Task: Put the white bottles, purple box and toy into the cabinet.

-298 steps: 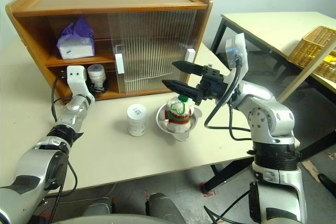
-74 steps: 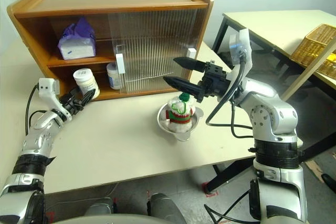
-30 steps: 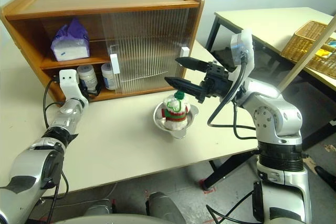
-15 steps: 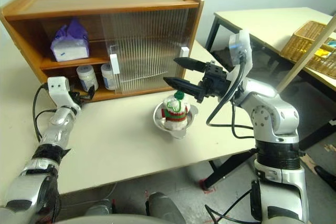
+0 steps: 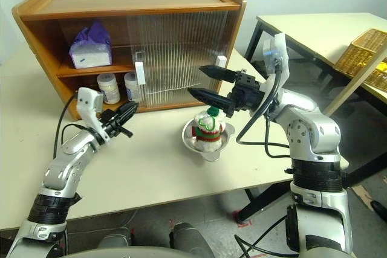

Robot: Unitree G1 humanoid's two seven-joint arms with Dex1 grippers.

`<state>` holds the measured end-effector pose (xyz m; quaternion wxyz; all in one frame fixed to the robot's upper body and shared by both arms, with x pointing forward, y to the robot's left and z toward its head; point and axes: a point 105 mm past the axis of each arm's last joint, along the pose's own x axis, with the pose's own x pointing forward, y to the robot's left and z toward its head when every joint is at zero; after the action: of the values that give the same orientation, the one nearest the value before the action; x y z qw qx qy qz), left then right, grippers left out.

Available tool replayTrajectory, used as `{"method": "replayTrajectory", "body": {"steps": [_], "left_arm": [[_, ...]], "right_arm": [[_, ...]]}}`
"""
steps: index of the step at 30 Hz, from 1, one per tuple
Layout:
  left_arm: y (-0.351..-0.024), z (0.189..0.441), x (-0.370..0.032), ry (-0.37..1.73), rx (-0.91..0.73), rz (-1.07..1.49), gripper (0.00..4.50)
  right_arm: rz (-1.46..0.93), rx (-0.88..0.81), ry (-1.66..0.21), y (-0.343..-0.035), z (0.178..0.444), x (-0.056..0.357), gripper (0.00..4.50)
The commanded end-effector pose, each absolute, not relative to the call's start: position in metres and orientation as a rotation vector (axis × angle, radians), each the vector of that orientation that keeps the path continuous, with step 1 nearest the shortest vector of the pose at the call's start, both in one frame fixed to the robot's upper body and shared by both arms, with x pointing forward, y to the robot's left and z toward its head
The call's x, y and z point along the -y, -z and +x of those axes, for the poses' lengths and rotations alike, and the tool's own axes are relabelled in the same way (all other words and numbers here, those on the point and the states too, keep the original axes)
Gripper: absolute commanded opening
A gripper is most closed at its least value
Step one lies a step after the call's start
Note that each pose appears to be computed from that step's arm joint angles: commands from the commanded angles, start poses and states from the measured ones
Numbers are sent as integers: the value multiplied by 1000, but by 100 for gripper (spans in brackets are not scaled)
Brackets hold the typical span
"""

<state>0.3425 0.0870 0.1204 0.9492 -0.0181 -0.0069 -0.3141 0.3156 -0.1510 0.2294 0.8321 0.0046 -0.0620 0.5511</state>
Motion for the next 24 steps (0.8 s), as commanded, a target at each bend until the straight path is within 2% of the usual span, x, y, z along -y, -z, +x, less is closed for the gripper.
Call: {"method": "replayTrajectory", "body": {"steps": [1, 7, 11, 17, 24], "left_arm": [[-132, 347, -65, 694, 31, -47, 3], [-151, 371, -24, 720, 68, -80, 3], [-160, 389, -8, 643, 107, -61, 3], [-157, 405, -22, 425, 120, -46, 3], [-145, 414, -44, 261, 82, -52, 3]], "right_arm": [[-7, 136, -1185, -231, 316, 147, 450], [-11, 140, -1184, -231, 314, 146, 450], [-15, 141, -1176, -232, 314, 148, 450], [-19, 140, -1169, -232, 313, 150, 450], [-23, 137, -1168, -232, 314, 151, 450]]}}
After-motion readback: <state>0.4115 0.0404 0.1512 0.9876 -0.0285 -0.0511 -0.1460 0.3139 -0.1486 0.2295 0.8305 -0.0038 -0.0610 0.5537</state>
